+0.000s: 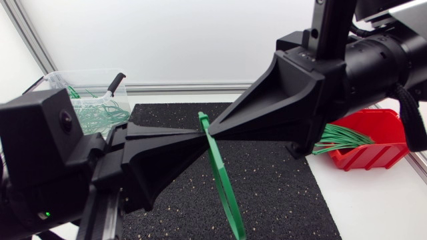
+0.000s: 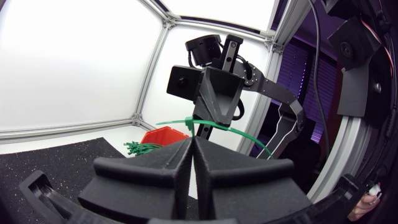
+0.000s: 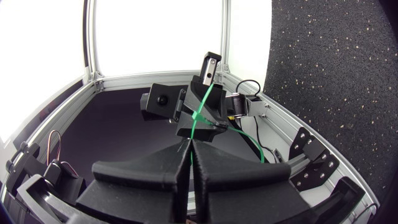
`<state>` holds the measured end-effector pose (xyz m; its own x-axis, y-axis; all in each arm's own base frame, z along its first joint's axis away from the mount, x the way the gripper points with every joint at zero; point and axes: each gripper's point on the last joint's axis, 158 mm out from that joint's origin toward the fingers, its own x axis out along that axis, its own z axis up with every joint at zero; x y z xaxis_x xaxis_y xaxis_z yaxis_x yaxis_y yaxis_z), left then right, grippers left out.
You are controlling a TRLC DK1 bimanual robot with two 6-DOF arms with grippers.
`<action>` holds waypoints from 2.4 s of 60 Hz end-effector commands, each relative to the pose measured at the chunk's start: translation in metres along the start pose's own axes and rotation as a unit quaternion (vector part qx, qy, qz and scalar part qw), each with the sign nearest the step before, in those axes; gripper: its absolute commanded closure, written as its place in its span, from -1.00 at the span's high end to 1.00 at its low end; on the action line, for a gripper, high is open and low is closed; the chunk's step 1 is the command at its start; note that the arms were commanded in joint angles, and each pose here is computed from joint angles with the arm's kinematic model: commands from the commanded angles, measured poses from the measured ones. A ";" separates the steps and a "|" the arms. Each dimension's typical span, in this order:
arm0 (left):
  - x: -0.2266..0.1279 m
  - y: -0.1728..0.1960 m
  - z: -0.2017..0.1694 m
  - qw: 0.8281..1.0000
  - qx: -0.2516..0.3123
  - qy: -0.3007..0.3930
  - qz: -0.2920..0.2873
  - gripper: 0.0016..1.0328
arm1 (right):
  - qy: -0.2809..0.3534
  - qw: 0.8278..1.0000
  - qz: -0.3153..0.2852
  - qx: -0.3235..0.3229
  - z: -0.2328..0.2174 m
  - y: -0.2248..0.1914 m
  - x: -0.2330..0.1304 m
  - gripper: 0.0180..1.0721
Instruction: Take a green cable tie from the red box, thread the tail through the head to close it, then place it in the transparent bin on the left.
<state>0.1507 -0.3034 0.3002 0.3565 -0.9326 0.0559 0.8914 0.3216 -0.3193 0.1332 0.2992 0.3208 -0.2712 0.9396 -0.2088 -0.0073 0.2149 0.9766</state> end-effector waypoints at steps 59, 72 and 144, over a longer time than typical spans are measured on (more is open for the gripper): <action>-0.001 0.009 -0.026 0.995 0.096 0.031 0.019 -0.92 | -0.046 0.999 -0.007 0.014 0.018 -0.007 -0.016 -0.24; -0.002 0.021 -0.035 0.988 0.145 0.043 0.033 -0.92 | -0.066 0.998 0.001 0.005 0.037 -0.013 -0.024 -0.16; 0.006 0.032 -0.049 0.965 0.248 0.070 0.050 -0.92 | 0.013 0.998 -0.008 -0.064 0.038 -0.050 0.004 -0.65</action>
<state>0.1658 -0.3060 0.2494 0.4321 -0.8984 -0.0780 0.8957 0.4175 0.1533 0.1771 0.3045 0.2760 -0.2825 0.9342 -0.2179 -0.1369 0.1856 0.9730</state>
